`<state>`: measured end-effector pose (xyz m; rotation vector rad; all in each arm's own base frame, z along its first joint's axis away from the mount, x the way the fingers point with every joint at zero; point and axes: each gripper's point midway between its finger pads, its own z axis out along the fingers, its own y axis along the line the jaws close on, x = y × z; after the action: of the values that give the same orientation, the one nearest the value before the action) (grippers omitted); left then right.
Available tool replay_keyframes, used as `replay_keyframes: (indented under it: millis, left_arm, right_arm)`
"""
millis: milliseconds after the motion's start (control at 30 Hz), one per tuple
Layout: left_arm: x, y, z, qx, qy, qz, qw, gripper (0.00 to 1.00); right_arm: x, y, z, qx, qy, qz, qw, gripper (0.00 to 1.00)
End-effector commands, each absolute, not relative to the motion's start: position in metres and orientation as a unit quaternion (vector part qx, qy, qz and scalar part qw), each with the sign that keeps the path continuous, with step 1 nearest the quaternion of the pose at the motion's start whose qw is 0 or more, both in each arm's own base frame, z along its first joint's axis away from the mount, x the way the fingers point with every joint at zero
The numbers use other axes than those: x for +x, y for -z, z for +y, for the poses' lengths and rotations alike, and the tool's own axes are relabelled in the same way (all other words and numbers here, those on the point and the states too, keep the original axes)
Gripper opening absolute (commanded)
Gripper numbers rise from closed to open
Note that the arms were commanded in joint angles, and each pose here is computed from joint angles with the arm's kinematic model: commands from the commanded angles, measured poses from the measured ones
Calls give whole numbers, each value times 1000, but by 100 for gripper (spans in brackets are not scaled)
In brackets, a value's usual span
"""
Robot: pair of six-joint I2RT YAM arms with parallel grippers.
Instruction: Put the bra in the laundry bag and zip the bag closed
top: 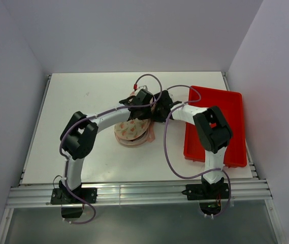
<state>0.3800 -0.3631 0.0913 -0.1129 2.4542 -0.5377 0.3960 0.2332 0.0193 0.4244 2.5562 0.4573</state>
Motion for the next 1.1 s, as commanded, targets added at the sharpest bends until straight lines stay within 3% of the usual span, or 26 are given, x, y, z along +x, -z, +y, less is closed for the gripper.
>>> replay_keyframes:
  millis: [0, 533, 1067]
  left_arm:
    - [375, -82, -384, -40, 243, 924, 292, 0]
    - [342, -4, -368, -35, 210, 953, 216, 0]
    - [306, -1, -333, -24, 196, 959, 203, 0]
  right_arm:
    - [394, -10, 237, 157, -170, 940, 249, 29]
    - [388, -53, 218, 181, -178, 926, 278, 30]
    - [400, -106, 200, 189, -189, 909, 320, 31]
